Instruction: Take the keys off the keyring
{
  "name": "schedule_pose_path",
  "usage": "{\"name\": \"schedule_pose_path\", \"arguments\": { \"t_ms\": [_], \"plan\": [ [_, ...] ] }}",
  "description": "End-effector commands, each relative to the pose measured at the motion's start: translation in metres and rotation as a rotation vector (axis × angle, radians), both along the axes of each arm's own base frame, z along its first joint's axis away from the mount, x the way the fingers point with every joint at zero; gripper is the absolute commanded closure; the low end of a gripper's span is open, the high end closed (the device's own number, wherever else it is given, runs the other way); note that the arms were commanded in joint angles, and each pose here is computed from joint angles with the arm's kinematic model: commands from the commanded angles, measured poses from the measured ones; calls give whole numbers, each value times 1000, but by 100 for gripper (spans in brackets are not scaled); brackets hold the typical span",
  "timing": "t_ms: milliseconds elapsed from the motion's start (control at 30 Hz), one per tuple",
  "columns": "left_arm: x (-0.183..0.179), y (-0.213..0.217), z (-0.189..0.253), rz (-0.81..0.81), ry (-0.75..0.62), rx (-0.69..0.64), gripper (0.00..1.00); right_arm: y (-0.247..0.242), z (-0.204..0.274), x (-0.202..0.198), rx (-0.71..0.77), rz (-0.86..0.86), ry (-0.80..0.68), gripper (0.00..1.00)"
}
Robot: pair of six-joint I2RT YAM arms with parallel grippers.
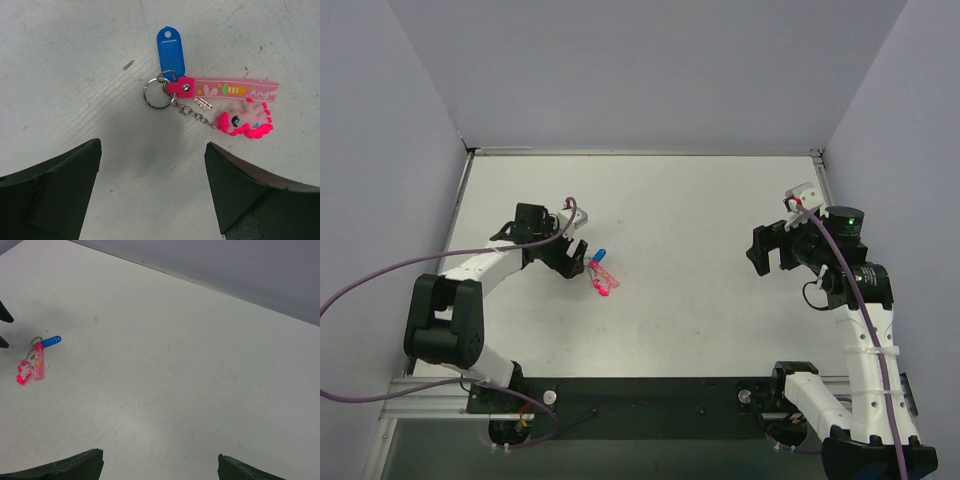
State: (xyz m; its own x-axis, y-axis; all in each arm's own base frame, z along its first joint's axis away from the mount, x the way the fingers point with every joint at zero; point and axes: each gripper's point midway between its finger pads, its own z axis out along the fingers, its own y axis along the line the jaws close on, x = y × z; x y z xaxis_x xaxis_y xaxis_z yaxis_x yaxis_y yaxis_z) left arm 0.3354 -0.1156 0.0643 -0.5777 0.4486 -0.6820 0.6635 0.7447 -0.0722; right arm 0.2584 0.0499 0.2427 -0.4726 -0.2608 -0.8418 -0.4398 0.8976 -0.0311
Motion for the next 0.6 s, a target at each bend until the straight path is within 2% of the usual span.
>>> {"name": "schedule_pose_path", "arguments": {
  "t_ms": [0, 300, 400, 567],
  "plan": [
    [26, -20, 11, -40, -50, -46, 7, 6, 0, 3, 14, 27, -13, 0],
    [38, -42, 4, -89, -3, -129, 19, 5, -2, 3, 11, 29, -10, 0],
    [41, -48, 2, -117, 3, -151, 26, 6, -3, 4, 12, 30, -10, 0],
    [41, -57, -6, -202, 14, -171, 51, 6, -4, 3, 14, 35, -8, 0]
  ]
}}
